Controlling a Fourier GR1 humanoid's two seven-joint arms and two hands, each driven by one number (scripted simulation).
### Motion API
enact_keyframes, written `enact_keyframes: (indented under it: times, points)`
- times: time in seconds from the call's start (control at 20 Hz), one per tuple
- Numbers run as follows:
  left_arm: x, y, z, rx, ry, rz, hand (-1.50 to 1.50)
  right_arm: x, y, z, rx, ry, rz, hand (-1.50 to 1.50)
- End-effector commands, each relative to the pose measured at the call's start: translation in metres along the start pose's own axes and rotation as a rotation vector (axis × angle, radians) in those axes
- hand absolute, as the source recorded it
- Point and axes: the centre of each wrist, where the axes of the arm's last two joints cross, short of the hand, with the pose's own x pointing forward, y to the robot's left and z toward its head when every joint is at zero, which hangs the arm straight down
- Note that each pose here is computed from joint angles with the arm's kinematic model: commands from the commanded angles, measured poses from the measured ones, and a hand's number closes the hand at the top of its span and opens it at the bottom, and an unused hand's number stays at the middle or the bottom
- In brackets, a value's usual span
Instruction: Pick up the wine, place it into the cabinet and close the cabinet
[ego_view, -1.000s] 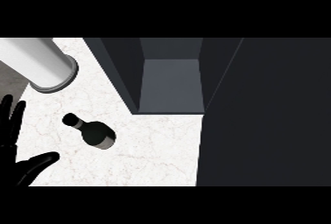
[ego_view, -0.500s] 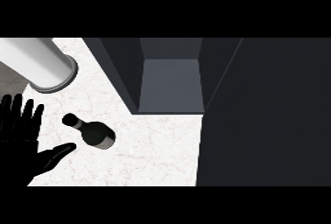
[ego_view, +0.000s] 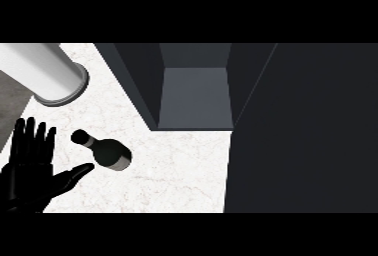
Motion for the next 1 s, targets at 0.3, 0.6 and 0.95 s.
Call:
enact_keyframes:
  times: [0.3, 0.6, 0.95]
  points:
    - [-0.034, -0.004, -0.007, -0.003, 0.024, 0.003, -1.5, 0.025, 0.004, 0.026, 0.043, -0.054, -0.054, -1.5]
    - [-0.063, 0.019, -0.013, -0.044, 0.037, 0.026, -1.5, 0.021, 0.006, 0.012, 0.035, -0.054, -0.053, -1.5]
    - [-0.081, 0.015, -0.019, -0.045, 0.054, 0.018, -1.5, 0.029, 0.009, 0.024, 0.045, -0.074, -0.064, -1.5]
